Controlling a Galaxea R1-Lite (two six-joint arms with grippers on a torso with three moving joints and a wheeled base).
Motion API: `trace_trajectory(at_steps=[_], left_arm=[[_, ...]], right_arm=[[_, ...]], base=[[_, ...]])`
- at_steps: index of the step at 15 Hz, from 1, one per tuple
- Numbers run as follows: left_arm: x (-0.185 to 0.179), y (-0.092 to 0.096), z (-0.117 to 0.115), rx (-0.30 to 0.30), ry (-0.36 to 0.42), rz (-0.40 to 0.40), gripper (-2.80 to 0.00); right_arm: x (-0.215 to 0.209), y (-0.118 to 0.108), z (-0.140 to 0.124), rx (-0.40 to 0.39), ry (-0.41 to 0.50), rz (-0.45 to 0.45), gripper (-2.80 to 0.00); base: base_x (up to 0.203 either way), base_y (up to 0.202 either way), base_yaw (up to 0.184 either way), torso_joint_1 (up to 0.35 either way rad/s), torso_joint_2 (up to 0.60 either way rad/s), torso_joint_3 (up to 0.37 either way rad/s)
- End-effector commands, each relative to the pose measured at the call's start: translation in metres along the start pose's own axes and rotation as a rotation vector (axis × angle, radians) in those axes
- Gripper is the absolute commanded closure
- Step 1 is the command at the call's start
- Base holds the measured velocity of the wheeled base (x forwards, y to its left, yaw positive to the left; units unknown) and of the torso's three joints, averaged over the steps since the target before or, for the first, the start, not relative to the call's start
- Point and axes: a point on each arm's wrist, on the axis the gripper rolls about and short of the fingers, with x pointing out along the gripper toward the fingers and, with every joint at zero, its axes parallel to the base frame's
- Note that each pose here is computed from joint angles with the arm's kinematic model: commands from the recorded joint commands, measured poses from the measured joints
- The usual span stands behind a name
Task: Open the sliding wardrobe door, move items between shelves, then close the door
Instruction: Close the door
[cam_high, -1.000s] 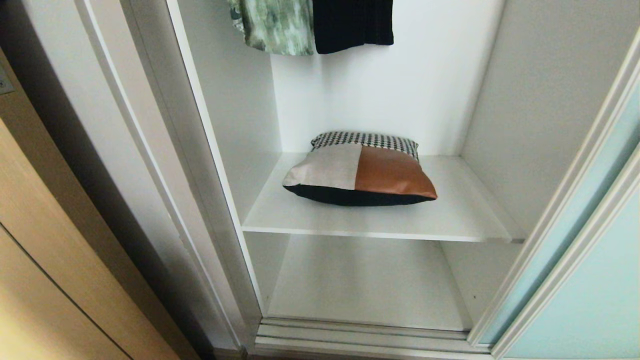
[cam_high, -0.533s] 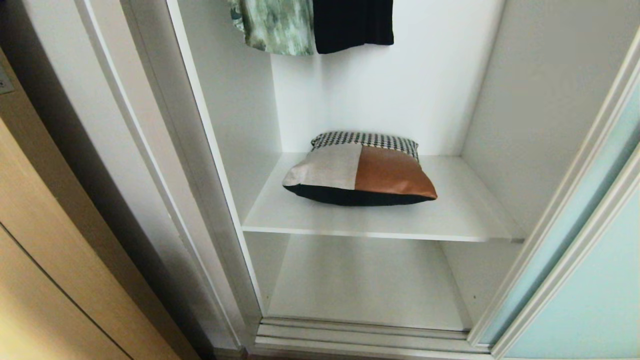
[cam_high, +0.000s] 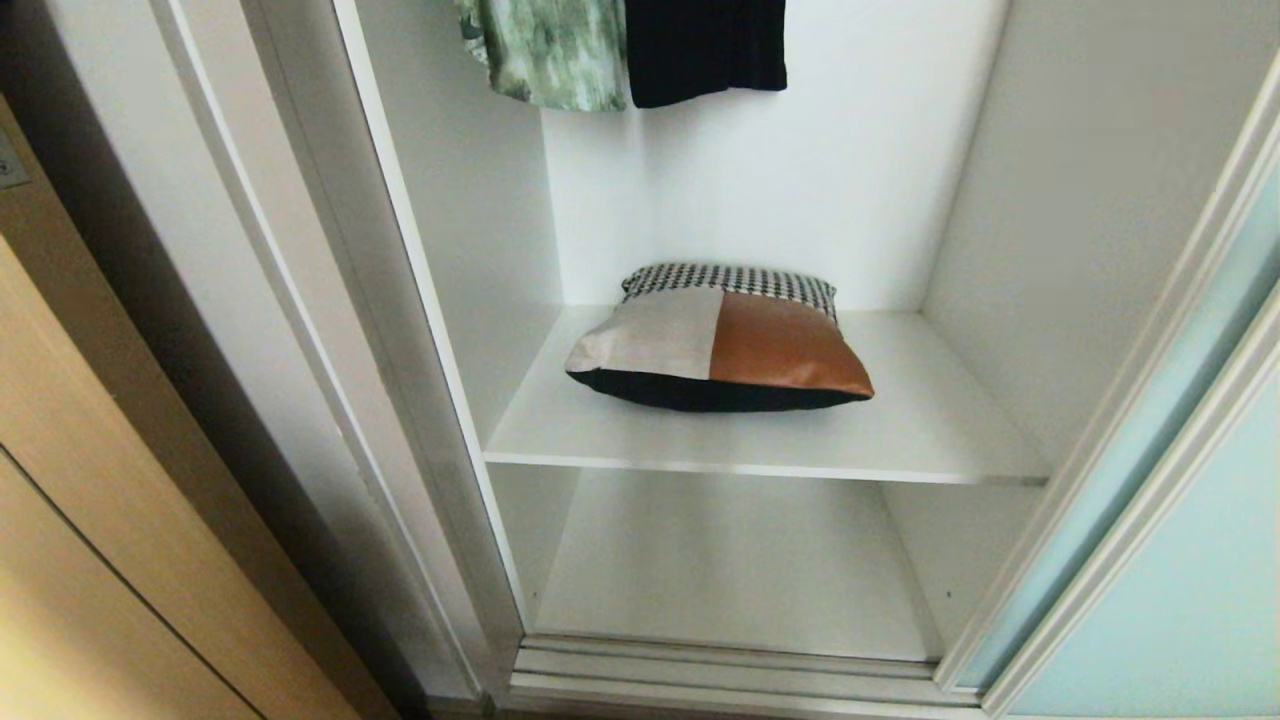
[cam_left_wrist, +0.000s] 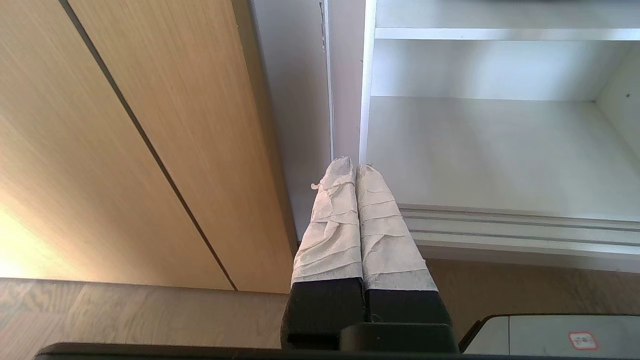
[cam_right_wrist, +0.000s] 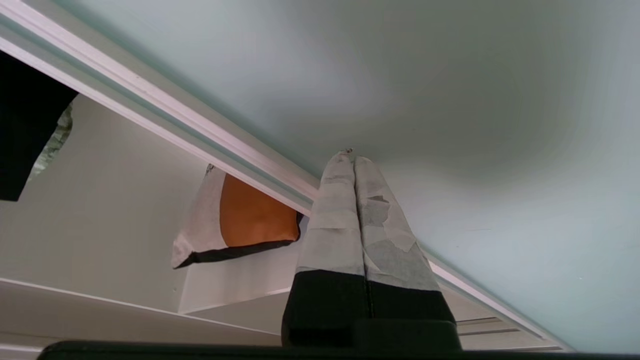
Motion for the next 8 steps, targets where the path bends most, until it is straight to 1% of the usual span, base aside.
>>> trace_trajectory(at_steps=[1,4,8], left_arm=[[0.000,0.000,0.000,0.001,0.002,0.000,0.00],[0.000,0.000,0.000,0.001,0.002,0.000,0.00],[0.000,0.000,0.000,0.001,0.002,0.001,0.00]], right_arm=[[0.004,0.002,-0.003,0.005,0.017,0.015,0.00],[0.009,0.006,-0.005,0.000,0.029,0.033,0.00],[0.010,0.027,-0.016,-0.015,0.059,0.083,0.00]], base=[[0.000,0.000,0.000,0.000,0.00,0.000],[0.000,0.000,0.000,0.000,0.00,0.000],[0.000,0.000,0.000,0.000,0.00,0.000]])
